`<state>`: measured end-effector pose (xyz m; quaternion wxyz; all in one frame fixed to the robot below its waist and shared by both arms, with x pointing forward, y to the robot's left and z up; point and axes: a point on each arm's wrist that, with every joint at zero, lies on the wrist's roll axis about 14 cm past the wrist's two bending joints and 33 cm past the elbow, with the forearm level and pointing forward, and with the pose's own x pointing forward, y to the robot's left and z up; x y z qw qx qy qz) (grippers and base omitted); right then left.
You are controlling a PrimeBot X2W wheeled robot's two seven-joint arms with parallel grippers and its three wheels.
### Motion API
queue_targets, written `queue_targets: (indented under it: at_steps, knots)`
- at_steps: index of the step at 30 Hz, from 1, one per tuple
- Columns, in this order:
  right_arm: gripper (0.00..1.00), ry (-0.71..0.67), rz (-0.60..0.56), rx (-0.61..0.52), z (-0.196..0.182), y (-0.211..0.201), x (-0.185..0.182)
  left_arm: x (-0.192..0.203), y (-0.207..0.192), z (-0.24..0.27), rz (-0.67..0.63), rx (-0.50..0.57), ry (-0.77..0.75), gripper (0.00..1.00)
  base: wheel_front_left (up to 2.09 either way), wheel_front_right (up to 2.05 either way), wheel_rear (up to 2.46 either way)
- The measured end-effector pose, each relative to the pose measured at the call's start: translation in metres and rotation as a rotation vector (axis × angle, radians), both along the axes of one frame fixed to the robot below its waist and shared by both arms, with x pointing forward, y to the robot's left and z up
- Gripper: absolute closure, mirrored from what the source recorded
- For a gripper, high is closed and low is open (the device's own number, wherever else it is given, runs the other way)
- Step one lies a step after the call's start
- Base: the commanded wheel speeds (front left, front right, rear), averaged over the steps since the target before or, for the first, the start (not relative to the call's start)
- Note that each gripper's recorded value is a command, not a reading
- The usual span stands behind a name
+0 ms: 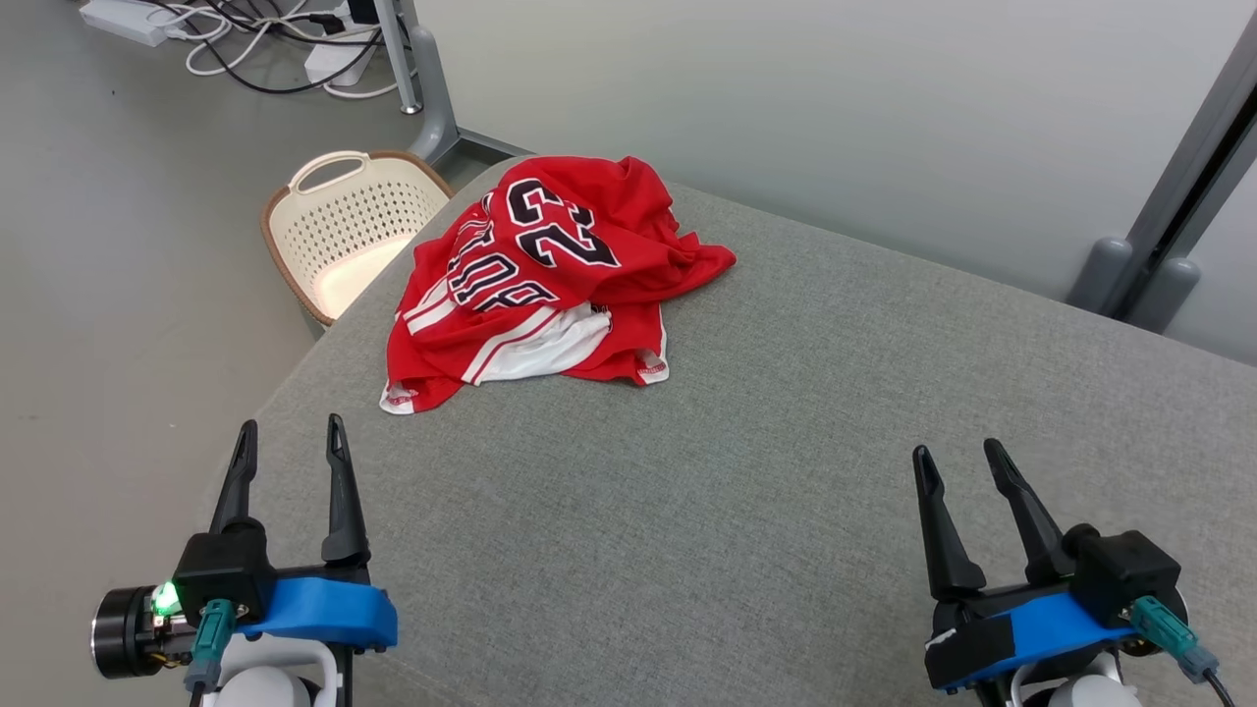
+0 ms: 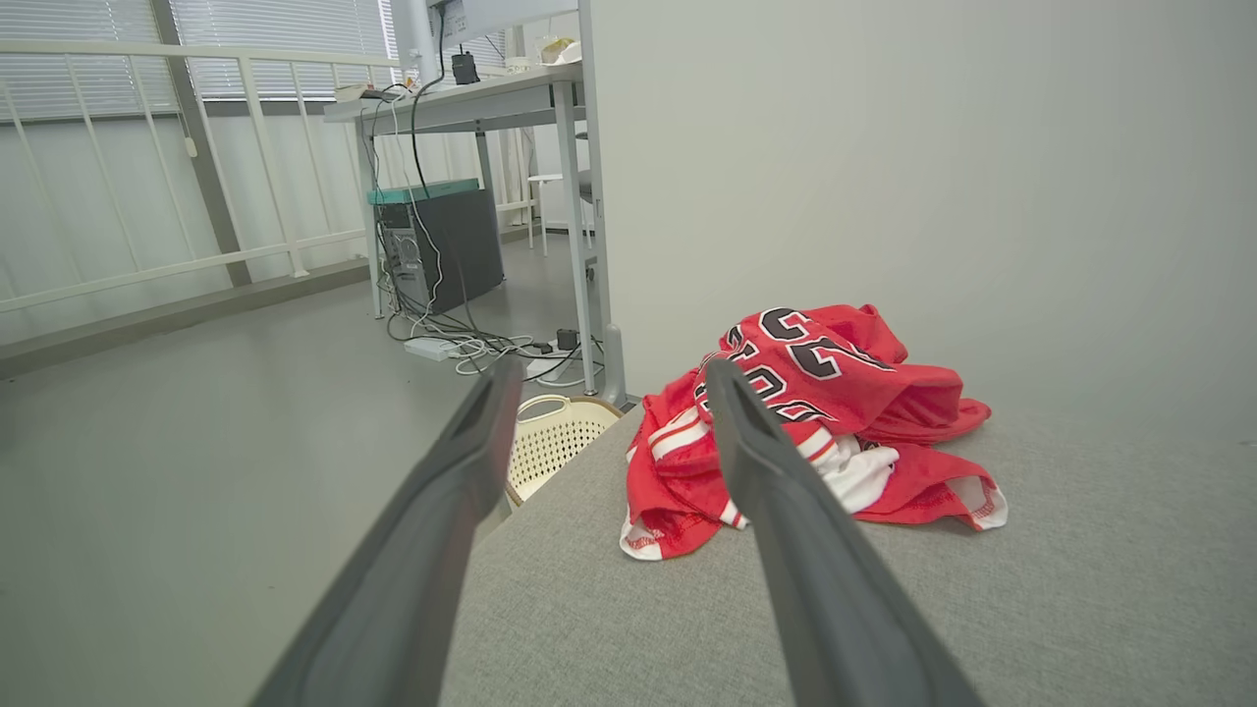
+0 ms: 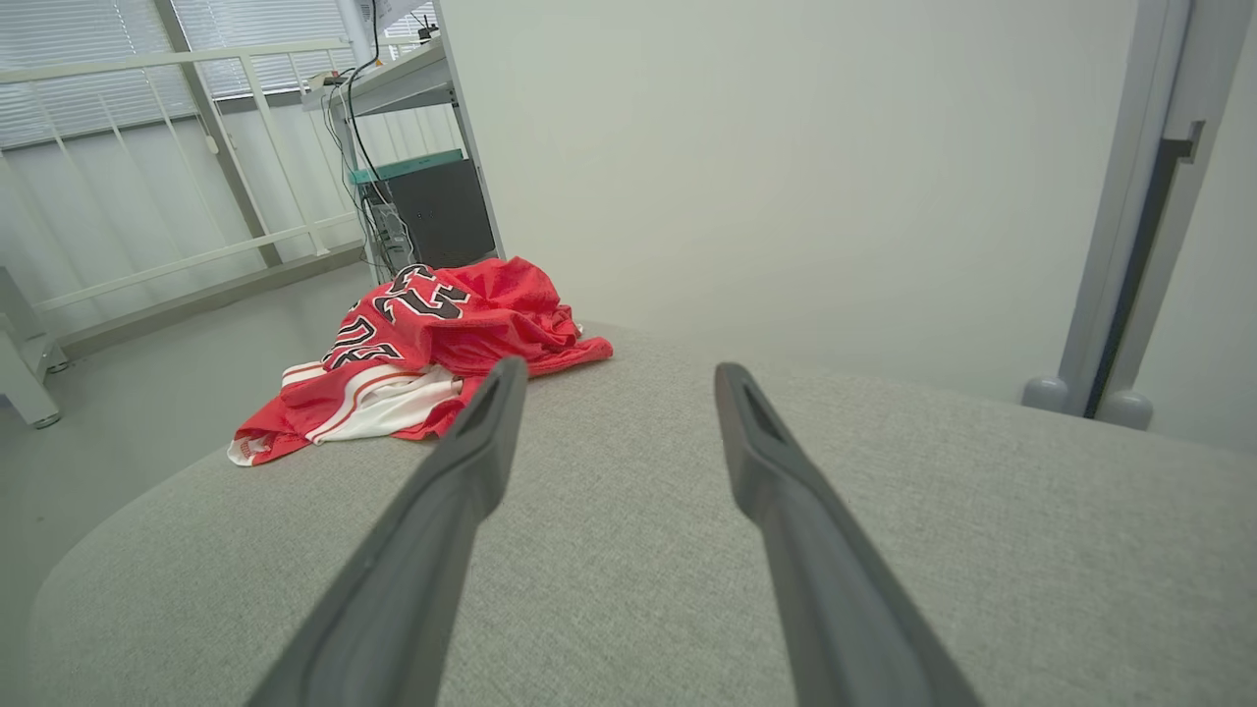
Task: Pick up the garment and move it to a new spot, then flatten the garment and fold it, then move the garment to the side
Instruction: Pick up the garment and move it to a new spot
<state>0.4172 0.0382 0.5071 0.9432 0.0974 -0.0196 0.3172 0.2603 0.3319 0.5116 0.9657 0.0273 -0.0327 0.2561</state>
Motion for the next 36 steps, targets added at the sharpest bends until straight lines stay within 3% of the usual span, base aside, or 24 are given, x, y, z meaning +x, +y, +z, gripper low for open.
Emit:
queue_targets:
  at_steps: [15,26,36]
  knots:
    - [0.0,0.0,-0.061,-0.02,-0.007,-0.023,0.008,0.033,0.008,0.013,-0.03,0.005,-0.031,0.0,0.0,0.0,0.0]
    - [0.0,0.012,-0.214,-0.086,-0.037,-0.084,0.047,0.151,0.014,0.039,-0.131,0.049,-0.087,0.0,0.0,0.0,0.0]
    - [0.0,0.005,-0.338,-0.158,-0.058,-0.138,0.07,0.239,0.032,0.018,-0.166,0.059,-0.045,0.0,0.0,0.0,0.0]
